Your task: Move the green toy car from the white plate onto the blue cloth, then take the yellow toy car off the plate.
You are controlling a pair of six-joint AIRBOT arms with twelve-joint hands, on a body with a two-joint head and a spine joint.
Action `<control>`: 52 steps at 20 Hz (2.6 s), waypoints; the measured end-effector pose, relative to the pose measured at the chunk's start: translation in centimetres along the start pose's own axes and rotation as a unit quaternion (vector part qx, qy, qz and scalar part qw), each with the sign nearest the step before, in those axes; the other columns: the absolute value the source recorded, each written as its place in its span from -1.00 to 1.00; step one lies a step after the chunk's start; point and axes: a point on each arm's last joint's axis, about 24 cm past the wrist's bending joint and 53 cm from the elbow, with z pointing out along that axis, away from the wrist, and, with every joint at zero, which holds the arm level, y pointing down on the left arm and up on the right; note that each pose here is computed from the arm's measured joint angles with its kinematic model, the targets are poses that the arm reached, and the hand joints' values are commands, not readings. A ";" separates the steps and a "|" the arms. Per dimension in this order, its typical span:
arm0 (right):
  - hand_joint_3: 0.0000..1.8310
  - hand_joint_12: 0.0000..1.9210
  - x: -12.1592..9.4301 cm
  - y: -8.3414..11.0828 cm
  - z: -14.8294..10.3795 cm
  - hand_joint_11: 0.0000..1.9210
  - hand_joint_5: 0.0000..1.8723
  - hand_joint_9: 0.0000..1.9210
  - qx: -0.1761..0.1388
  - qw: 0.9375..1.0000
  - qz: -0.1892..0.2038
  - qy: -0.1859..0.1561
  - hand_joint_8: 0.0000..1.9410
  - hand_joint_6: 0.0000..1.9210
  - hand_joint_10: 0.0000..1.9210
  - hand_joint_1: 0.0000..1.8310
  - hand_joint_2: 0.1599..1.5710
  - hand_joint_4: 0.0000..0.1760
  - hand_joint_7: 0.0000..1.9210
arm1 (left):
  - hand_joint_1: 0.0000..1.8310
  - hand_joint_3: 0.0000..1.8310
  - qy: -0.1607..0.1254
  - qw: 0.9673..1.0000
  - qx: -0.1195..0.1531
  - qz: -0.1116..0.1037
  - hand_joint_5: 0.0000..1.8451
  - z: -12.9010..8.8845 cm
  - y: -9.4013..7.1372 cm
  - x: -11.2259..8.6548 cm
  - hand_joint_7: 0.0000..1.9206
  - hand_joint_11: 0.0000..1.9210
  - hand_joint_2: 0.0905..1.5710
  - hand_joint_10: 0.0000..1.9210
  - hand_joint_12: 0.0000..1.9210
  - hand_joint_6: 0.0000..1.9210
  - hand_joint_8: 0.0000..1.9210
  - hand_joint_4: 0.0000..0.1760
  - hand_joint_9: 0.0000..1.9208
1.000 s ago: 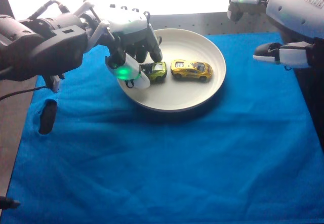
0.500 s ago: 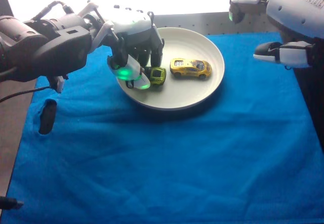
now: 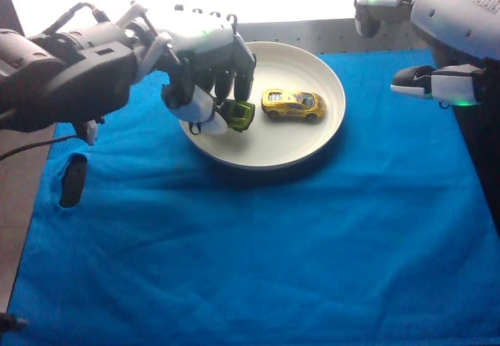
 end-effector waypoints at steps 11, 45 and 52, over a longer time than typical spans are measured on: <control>-1.00 0.98 0.0 -0.1 0.0 -0.63 -0.43 -0.54 0.002 1.000 0.002 0.000 0.07 -0.04 0.45 0.15 0.22 -1.00 -0.41 | 0.32 -1.00 -0.058 0.997 0.045 0.012 -0.05 -5.4 -2.2 -2.7 -0.09 -0.91 0.46 0.50 1.00 0.07 0.41 -1.00 -0.38; -1.00 0.88 -0.1 -0.6 0.0 -0.64 -0.34 -0.48 0.012 1.000 0.018 -0.003 -0.14 -0.19 0.30 0.18 0.23 -1.00 -0.32 | -0.19 -1.00 0.006 0.998 0.065 0.014 -0.47 -16.4 -3.6 4.5 -0.56 -1.00 0.23 -0.85 0.00 -0.90 -0.99 0.60 -0.70; -0.99 0.85 -0.2 -0.7 0.0 -0.62 -0.30 -0.48 0.014 1.000 0.021 -0.004 -0.18 -0.27 0.29 0.08 0.26 -1.00 -0.33 | -0.33 -1.00 -0.080 0.995 0.052 -0.020 -0.35 -17.3 -2.1 0.5 -0.43 -1.00 0.37 -0.92 0.12 -0.97 -0.98 -0.31 -0.53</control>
